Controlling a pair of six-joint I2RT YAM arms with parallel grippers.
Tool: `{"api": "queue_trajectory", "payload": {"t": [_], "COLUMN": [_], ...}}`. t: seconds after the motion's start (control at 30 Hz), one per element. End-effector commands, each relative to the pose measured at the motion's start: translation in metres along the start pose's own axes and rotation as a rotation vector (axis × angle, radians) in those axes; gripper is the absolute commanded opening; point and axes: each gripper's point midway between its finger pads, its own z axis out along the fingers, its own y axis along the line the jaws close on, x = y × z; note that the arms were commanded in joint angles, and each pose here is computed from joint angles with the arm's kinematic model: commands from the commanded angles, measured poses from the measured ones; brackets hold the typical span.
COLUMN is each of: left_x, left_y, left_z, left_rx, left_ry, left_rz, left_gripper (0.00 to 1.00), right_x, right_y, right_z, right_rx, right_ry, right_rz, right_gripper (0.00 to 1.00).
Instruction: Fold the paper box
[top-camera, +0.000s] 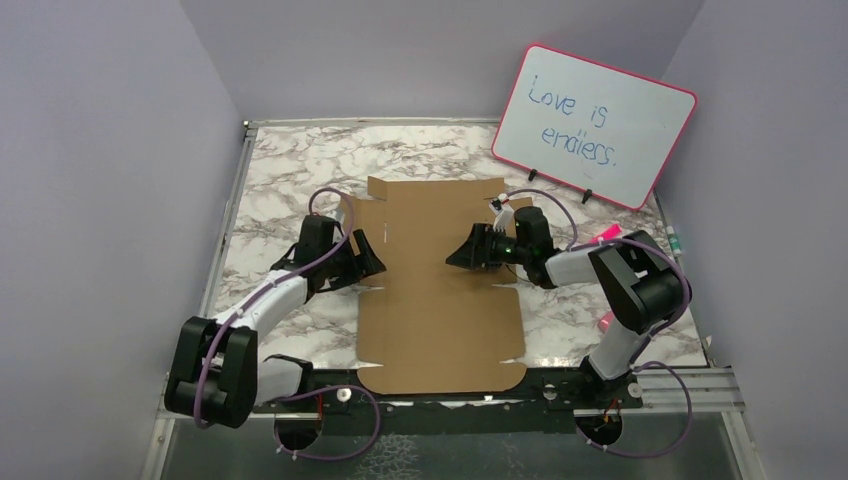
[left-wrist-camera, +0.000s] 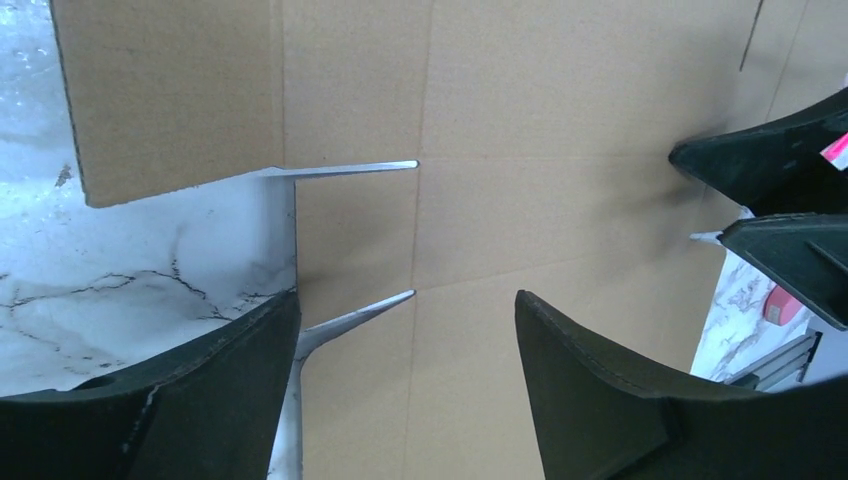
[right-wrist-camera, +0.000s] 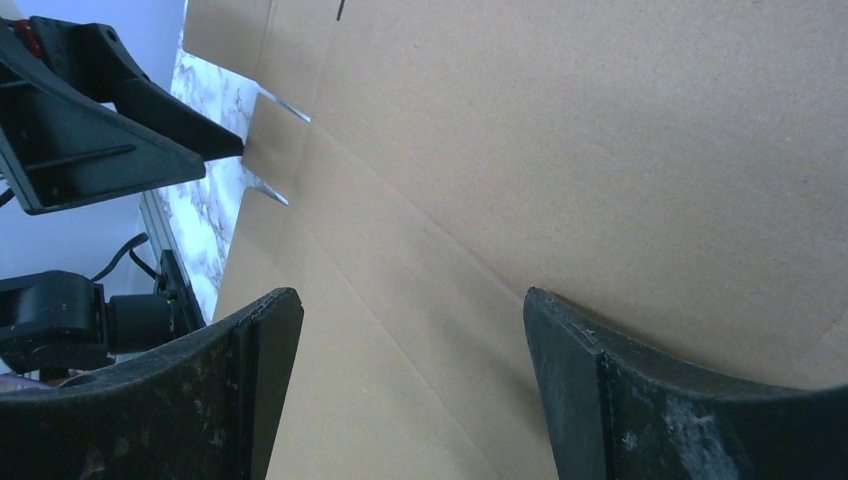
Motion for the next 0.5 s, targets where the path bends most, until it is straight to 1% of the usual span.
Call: {"api": "queue_trajectory", "payload": {"t": [0.0, 0.23, 0.47], "left_x": [-0.011, -0.007, -0.004], "left_y": [-0.041, -0.049, -0.052], "left_z": [-0.016, -0.019, -0.012], "left_rx": [0.153, 0.137, 0.032], "left_ry": [-0.013, -0.021, -0.035], "left_rz": [0.002, 0.040, 0.144], "left_gripper": [0.75, 0.66, 0.50], "right_x": [0.031, 0.030, 0.031], "right_y": [-0.017, -0.018, -0.019], "right_z": [0.000, 0.002, 0.002], "right_rx": [0.047, 0.048, 0.050], "right_ry": [0.080, 0.078, 0.075], "right_rz": [0.057, 0.062, 0.068], "right_gripper": [0.87, 0.87, 0.87]}}
